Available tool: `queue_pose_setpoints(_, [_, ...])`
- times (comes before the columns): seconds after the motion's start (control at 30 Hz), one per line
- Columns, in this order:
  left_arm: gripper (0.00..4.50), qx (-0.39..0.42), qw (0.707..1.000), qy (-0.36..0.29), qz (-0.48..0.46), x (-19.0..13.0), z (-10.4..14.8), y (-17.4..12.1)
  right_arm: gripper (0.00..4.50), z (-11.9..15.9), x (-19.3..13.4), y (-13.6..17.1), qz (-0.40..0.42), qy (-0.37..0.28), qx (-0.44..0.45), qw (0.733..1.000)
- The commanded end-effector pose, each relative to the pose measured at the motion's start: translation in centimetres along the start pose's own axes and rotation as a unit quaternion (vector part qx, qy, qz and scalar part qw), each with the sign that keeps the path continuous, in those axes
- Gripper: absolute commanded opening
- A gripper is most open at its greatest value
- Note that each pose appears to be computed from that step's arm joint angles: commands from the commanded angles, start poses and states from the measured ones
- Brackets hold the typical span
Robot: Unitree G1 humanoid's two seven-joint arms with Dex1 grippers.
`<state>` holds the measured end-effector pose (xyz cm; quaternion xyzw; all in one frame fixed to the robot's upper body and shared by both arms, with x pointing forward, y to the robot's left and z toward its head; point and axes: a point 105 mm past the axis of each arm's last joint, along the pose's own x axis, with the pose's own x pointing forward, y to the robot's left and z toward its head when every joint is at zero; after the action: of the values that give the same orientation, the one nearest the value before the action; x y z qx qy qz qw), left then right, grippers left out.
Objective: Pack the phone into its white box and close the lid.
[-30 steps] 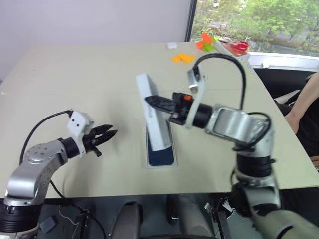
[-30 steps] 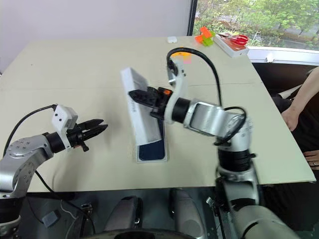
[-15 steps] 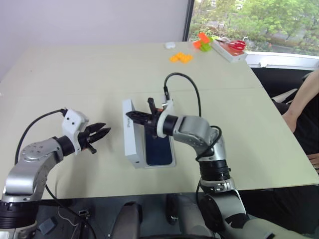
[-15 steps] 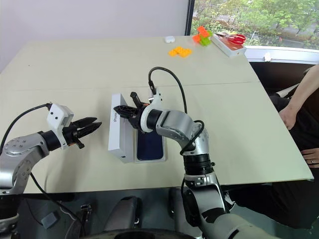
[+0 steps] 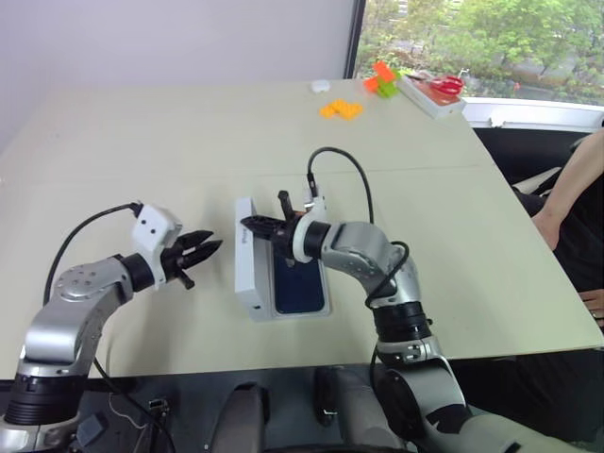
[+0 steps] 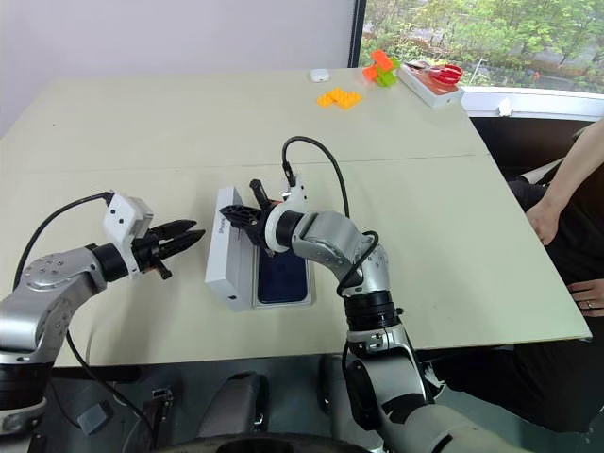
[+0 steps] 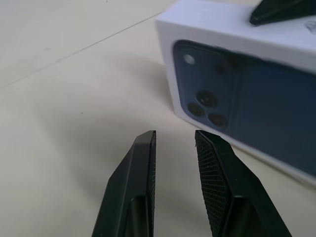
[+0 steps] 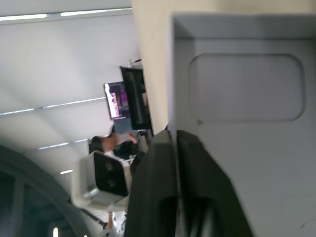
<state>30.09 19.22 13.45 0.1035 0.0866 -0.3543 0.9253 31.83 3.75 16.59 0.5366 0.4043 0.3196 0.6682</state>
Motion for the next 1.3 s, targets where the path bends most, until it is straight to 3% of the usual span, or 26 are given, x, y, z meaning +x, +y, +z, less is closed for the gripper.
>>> queue_pose_setpoints(0.03, [1.31, 0.018, 0.999, -0.022, -0.025, 0.9, 1.4, -1.4, 2.42, 0.5, -0.8, 1.4, 0.009, -0.014, -0.050, 0.999])
queue_pose_setpoints(0.17, [1.31, 0.012, 0.998, -0.030, -0.045, 1.9, 1.6, -2.8, 2.42, 2.5, -3.1, 1.5, -0.020, -0.052, -0.143, 0.988])
queue_pose_setpoints(0.3, [1.31, 0.002, 0.997, -0.040, -0.060, 2.7, 1.9, -3.9, 2.42, 3.9, -5.5, 1.2, -0.064, -0.064, -0.297, 0.951])
queue_pose_setpoints(0.37, [1.31, 0.001, 0.997, -0.045, -0.069, 3.0, 2.1, -4.5, 2.42, 4.5, -6.4, 1.0, -0.073, -0.066, -0.328, 0.940])
queue_pose_setpoints(0.53, [1.31, 0.003, 0.995, -0.049, -0.086, 4.5, 2.4, -6.1, 2.42, 6.7, -9.7, -0.3, -0.141, -0.071, -0.488, 0.858])
queue_pose_setpoints(0.67, [1.31, 0.005, 0.995, -0.056, -0.085, 4.9, 2.6, -6.4, 2.42, 7.2, -10.7, -0.9, -0.150, -0.060, -0.543, 0.824])
queue_pose_setpoints(0.83, [1.31, -0.028, 0.995, -0.088, -0.036, 3.7, 4.0, -3.7, 2.42, 7.3, -11.9, -1.2, -0.155, -0.038, -0.631, 0.760])
queue_pose_setpoints(0.93, [1.31, -0.045, 0.996, -0.073, 0.015, 1.9, 3.6, -1.1, 2.42, 7.2, -12.2, -1.9, -0.162, -0.023, -0.661, 0.732])
queue_pose_setpoints(1.03, [1.31, -0.075, 0.995, -0.040, 0.057, -0.5, 2.2, 1.0, 1.61, 6.3, -12.3, -2.3, -0.141, 0.003, -0.679, 0.721])
queue_pose_setpoints(1.07, [1.31, -0.091, 0.993, -0.033, 0.064, -1.3, 1.8, 1.4, 1.07, 5.8, -12.3, -2.3, -0.132, 0.014, -0.684, 0.717])
queue_pose_setpoints(1.13, [0.80, -0.098, 0.993, -0.006, 0.066, -2.5, 0.8, 1.5, 0.14, 5.2, -12.3, -2.7, -0.125, 0.035, -0.700, 0.702])
queue_pose_setpoints(1.2, [0.03, -0.096, 0.994, 0.029, 0.046, -2.9, -0.2, 0.4, 0.00, 4.8, -12.1, -3.2, -0.127, 0.052, -0.716, 0.684])
queue_pose_setpoints(1.3, [0.03, -0.092, 0.994, 0.063, 0.012, -2.5, -1.2, -1.7, 0.00, 4.4, -11.7, -3.7, -0.126, 0.068, -0.732, 0.666])
